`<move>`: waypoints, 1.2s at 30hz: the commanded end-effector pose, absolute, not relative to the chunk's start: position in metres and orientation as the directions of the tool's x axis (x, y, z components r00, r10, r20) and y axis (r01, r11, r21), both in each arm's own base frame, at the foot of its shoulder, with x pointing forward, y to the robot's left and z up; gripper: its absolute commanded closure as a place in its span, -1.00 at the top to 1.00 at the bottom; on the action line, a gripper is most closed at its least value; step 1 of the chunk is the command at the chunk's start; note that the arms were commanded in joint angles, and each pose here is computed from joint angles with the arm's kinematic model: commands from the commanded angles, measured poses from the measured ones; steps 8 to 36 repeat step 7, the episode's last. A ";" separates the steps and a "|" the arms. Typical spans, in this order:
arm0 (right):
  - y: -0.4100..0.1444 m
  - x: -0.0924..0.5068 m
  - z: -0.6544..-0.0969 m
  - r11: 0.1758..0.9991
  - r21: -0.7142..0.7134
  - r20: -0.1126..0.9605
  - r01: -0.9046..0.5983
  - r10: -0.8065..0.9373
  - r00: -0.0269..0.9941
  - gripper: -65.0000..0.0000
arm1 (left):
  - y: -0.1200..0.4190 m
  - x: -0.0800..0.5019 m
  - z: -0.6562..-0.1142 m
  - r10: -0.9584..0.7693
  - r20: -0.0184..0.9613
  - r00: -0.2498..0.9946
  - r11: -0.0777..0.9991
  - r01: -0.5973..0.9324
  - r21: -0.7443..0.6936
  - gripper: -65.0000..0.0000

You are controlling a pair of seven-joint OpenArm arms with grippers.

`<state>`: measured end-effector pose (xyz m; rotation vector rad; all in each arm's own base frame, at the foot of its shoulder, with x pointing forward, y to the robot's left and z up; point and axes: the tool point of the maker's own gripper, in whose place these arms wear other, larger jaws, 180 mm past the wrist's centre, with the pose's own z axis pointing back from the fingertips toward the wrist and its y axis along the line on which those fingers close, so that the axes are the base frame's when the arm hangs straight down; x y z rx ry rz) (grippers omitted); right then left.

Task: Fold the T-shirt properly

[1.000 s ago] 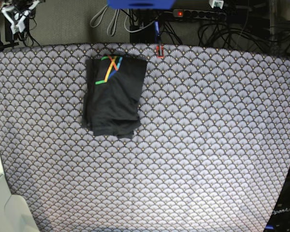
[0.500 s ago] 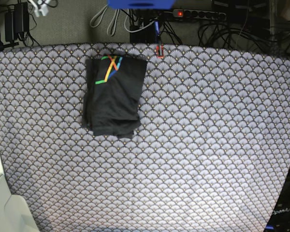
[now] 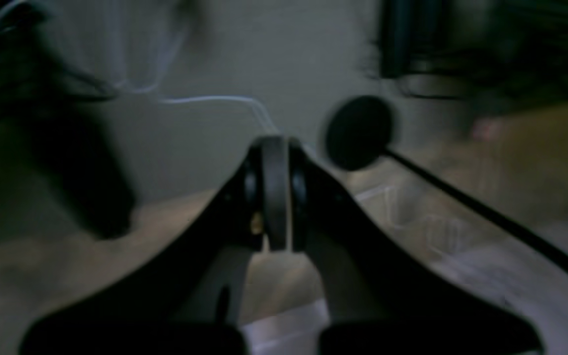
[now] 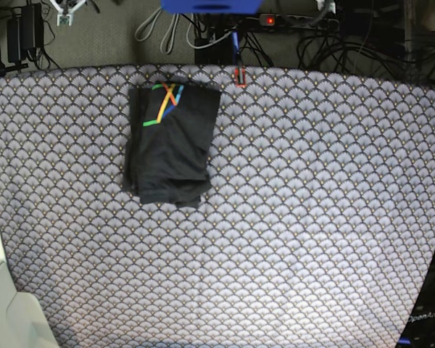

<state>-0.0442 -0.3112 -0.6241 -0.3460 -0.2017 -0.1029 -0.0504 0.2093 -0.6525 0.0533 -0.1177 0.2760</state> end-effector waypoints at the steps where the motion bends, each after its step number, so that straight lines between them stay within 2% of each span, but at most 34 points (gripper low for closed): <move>1: -0.323 -0.051 -0.619 0.917 -0.376 0.214 0.134 -0.055 0.975 -1.00 | 0.210 -0.058 -0.652 0.269 0.118 0.956 0.959 -0.277 0.060 -0.99; 7: -0.310 -0.052 -0.622 0.913 -0.382 0.212 0.143 -0.064 0.975 -1.00 | 0.202 -0.032 -0.657 0.275 0.135 0.952 0.956 -0.285 0.061 -0.99; 36: -0.310 -0.052 -0.622 0.913 -0.382 0.212 0.143 -0.064 0.975 -1.00 | 0.202 -0.032 -0.657 0.275 0.135 0.952 0.956 -0.285 0.061 -0.99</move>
